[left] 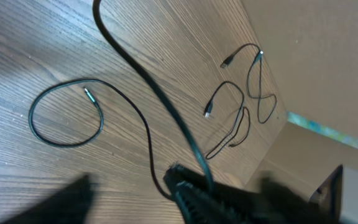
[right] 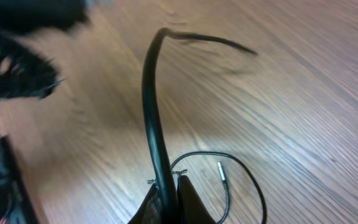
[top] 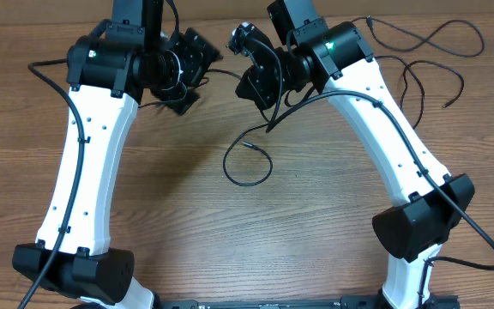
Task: Untangle cables
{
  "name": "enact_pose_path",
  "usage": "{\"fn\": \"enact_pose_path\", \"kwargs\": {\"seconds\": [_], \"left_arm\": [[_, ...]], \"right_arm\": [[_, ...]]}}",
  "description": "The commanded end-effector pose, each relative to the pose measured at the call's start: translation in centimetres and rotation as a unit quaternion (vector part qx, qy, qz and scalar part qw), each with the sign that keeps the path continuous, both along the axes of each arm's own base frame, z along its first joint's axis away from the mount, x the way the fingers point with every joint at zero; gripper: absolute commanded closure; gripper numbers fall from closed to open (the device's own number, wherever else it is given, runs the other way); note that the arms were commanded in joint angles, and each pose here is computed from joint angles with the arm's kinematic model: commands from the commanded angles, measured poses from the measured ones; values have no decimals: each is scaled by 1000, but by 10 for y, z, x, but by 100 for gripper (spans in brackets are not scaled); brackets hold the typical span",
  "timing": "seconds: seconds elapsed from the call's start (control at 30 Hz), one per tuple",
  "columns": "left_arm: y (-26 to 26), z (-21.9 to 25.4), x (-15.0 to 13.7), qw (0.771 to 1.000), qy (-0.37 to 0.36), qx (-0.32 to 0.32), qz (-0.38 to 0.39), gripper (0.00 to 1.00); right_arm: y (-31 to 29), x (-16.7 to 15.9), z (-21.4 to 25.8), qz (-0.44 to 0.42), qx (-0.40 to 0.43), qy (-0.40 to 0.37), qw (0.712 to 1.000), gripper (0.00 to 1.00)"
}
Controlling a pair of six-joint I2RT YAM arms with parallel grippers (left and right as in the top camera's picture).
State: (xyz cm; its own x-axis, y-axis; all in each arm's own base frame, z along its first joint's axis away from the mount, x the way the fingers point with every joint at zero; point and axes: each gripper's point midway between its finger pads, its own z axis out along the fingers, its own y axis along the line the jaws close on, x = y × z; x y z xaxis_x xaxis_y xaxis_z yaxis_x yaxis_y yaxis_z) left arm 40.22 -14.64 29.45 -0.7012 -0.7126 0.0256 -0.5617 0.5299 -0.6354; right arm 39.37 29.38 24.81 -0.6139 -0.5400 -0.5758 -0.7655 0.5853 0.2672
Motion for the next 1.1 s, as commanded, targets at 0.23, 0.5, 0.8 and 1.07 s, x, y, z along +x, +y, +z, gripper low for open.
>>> {"fn": "enact_pose_path", "kwargs": {"seconds": [0.23,0.5,0.8,1.07], "left_arm": [[2,6,0,998,-31,37,-35,0],[12,-2,-4,997,-19,65,-26,0],[17,-3,-1,997,-22,78,-17,0],[17,-3,-1,997,-22,79,-16,0]], "right_arm": [[-78,39,79,-265,-28,-102,958,96],[-162,31,122,-391,23,-85,916,96],[-200,-6,168,-383,117,-64,914,96],[-205,-30,202,-382,146,-102,907,96]]}}
